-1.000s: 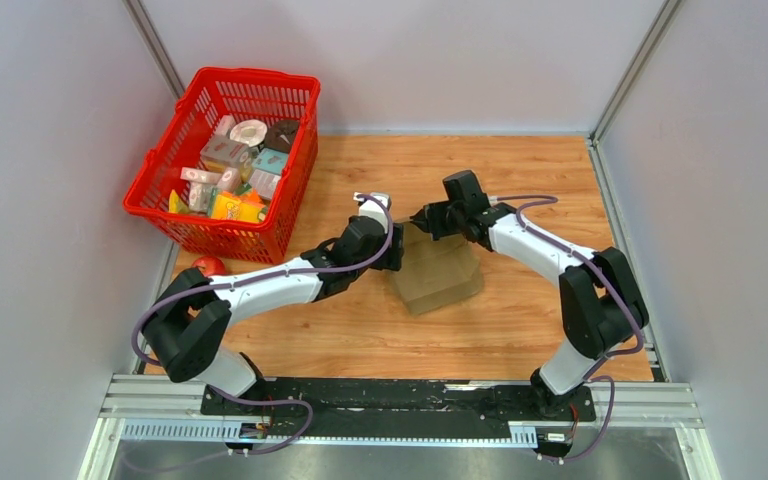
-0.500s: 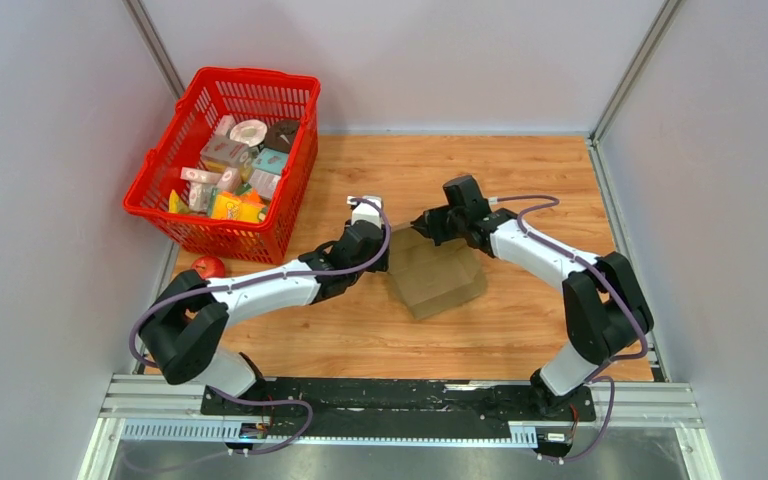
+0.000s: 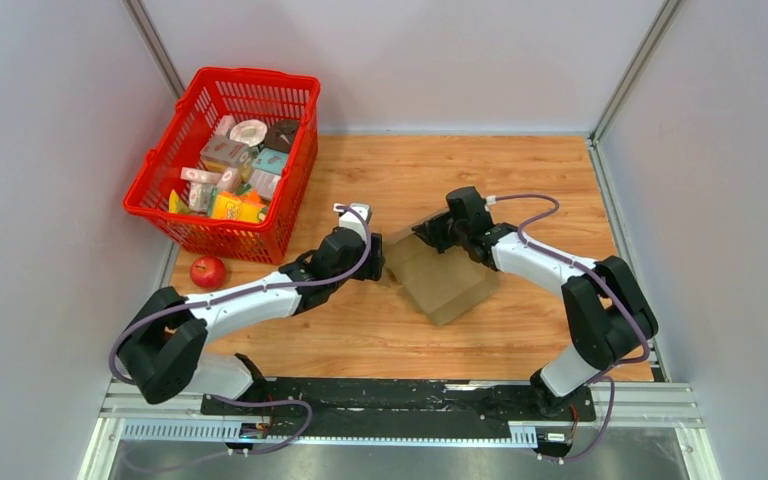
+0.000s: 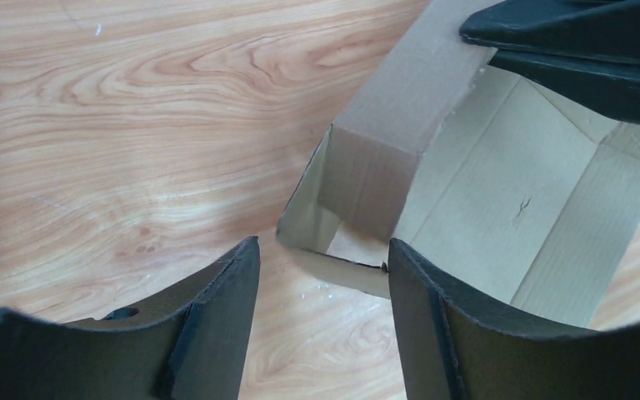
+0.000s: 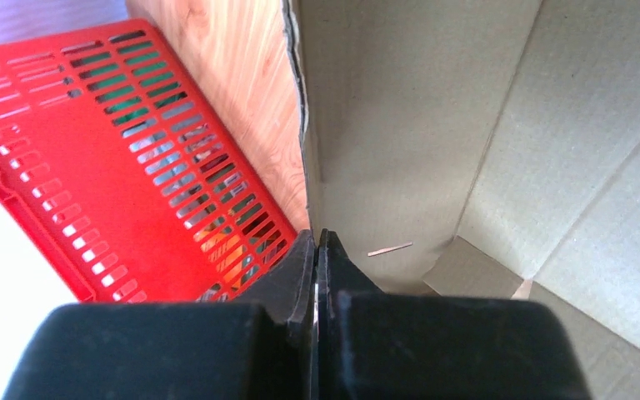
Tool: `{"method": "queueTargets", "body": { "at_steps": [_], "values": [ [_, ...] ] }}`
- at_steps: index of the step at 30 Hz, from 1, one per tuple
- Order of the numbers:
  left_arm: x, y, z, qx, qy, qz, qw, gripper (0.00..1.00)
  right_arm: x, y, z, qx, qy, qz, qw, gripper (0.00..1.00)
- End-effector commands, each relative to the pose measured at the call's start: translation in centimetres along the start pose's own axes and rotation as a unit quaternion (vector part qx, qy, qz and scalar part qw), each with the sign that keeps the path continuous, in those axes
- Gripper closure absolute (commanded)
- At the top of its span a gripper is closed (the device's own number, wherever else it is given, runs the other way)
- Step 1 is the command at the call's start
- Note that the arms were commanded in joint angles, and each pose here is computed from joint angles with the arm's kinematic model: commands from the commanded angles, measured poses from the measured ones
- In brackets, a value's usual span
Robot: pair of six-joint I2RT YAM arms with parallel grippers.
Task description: Fold the paper box
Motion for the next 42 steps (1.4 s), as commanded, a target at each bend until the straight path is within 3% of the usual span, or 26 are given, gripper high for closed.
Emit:
{"method": "queueTargets", "body": {
  "at_steps": [1,5,17,21,26,32,38,40,42],
  "values": [
    [-0.6,1.8,1.5,-0.038,-0.002,-0.074,0.997,0.32,-0.9,-1.0,1.4,-0.039,0.013,0.01,0.999,1.0],
    [-0.1,2.3,1.0,-0.053,0.003,-0.092,0.994,0.27,-0.3,-0.7,1.6,-0.044,0.015,0.013,0.999,1.0],
    [0.4,0.1,-0.6,-0.026,-0.023,-0.098,0.995,0.24,0.4,-0.4,1.4,-0.033,-0.004,0.025,0.999,1.0],
    [-0.4,-1.7,-0.6,-0.01,-0.04,-0.116,0.992,0.3,0.4,-0.3,1.3,-0.028,-0.015,0.035,0.999,1.0],
    [-2.2,-2.0,0.9,-0.054,-0.021,-0.176,0.983,0.4,1.2,0.0,0.8,-0.007,-0.029,0.045,0.999,1.0],
    [-2.6,-2.6,2.2,-0.068,-0.032,-0.173,0.982,0.57,2.1,0.0,0.6,0.001,-0.057,0.051,0.997,1.0],
    [-2.3,-3.2,2.0,-0.064,-0.053,-0.15,0.985,0.63,2.2,-0.4,0.8,0.001,-0.073,0.063,0.995,1.0],
    [-2.1,-3.3,1.5,-0.054,-0.058,-0.144,0.986,0.63,1.9,-0.5,0.7,0.003,-0.073,0.065,0.995,1.0],
    [-1.9,-3.1,1.2,-0.047,-0.061,-0.137,0.988,0.5,1.7,-0.6,0.9,-0.005,-0.059,0.064,0.996,1.0]
  ]
}}
Point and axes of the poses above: each gripper's point midway between its finger pads, its own y axis back along the fingers, its own x axis along the line the jaws close on, z = x × y, the point moved 6 cm from there along y, back along the fingers, and after that the axes turned 1 degree about -y, right-handed, at the moved point
